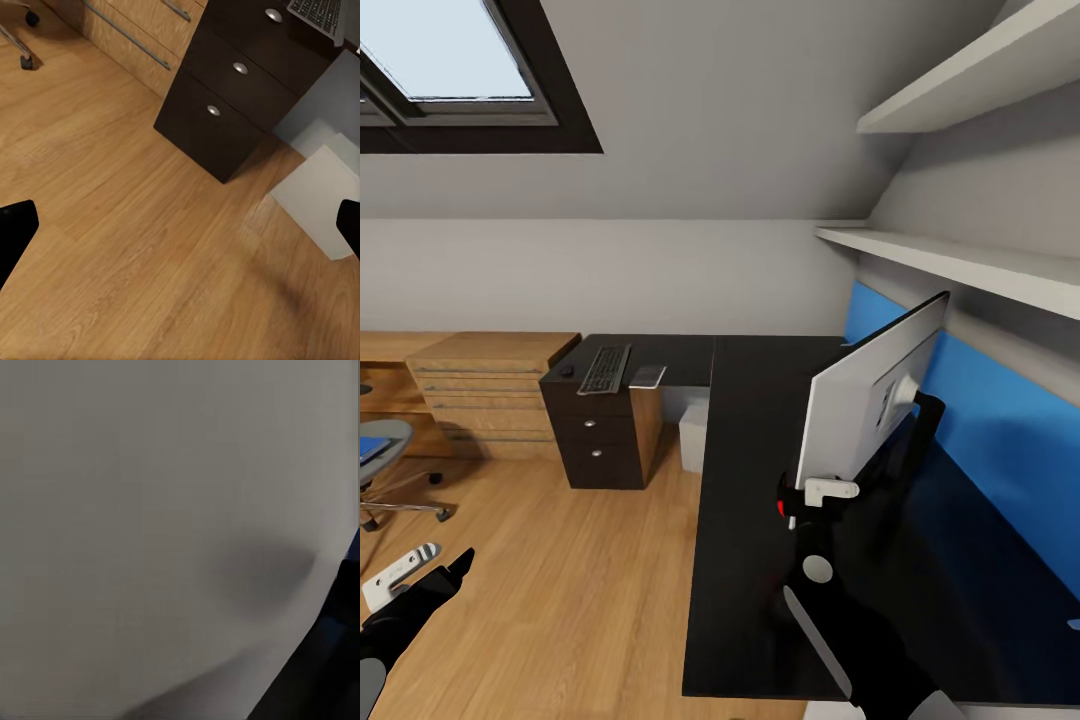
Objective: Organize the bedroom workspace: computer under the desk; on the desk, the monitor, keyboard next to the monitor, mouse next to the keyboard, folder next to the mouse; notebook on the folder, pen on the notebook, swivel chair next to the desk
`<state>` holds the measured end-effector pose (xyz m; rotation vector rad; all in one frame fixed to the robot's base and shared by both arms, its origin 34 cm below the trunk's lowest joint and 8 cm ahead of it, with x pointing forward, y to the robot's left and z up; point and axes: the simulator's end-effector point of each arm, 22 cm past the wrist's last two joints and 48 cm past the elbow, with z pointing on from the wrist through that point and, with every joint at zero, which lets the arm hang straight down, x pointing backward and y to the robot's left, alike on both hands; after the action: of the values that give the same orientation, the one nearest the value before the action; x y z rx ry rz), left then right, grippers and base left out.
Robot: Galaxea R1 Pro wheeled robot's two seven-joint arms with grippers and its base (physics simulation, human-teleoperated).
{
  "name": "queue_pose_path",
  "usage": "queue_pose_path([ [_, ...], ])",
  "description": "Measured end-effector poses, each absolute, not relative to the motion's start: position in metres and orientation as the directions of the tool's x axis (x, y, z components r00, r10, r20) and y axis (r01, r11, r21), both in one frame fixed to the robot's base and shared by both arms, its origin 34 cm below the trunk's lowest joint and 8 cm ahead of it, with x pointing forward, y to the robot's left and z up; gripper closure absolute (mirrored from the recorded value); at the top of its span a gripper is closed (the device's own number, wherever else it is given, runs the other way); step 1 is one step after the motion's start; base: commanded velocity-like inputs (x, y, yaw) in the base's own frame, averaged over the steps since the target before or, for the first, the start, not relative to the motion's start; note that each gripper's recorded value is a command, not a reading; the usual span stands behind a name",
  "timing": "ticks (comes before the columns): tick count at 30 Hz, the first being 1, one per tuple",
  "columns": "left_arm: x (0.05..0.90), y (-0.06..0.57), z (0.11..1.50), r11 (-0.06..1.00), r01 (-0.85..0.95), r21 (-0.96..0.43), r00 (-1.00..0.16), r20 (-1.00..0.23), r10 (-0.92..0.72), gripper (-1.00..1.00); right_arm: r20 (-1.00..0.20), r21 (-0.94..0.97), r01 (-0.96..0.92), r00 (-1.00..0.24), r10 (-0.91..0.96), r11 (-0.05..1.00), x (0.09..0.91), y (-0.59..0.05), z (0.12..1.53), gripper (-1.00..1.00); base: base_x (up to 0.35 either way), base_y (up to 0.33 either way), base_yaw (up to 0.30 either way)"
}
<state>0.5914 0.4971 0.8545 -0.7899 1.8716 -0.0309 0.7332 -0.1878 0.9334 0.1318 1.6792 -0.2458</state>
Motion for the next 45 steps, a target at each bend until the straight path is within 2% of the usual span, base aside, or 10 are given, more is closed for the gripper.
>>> queue_pose_path([
  [12,0.5916,0.4974,0.8546,0.781,-0.504,-0.368,-0.225,-0.817,-0.53,-1.0,-0.991,-0.084,0.234,-0.126,-0.055,0.969,0.7331,-0.1892,0.9329,-1.0,-0.019,0.0,0.0],
  [25,0.5917,0.4978,0.8548,0.782,-0.504,-0.367,-0.224,-0.819,-0.529,-1.0,-0.99,-0.085,0.234,-0.126,-0.057,0.969,0.7333,-0.1894,0.9326,-1.0,-0.26,-0.026,0.0],
  [32,0.5917,0.4978,0.8553,0.782,-0.504,-0.368,-0.223,-0.819,-0.529,-1.0,-0.99,-0.086,0.233,-0.126,-0.058,0.969,0.733,-0.1894,0.9328,-1.0,-0.117,-0.126,0.0],
  [45,0.5915,0.4975,0.855,0.781,-0.504,-0.368,-0.224,-0.818,-0.53,-1.0,-0.99,-0.087,0.232,-0.125,-0.059,0.969,0.7329,-0.1889,0.9331,-1.0,-0.007,0.159,0.0],
])
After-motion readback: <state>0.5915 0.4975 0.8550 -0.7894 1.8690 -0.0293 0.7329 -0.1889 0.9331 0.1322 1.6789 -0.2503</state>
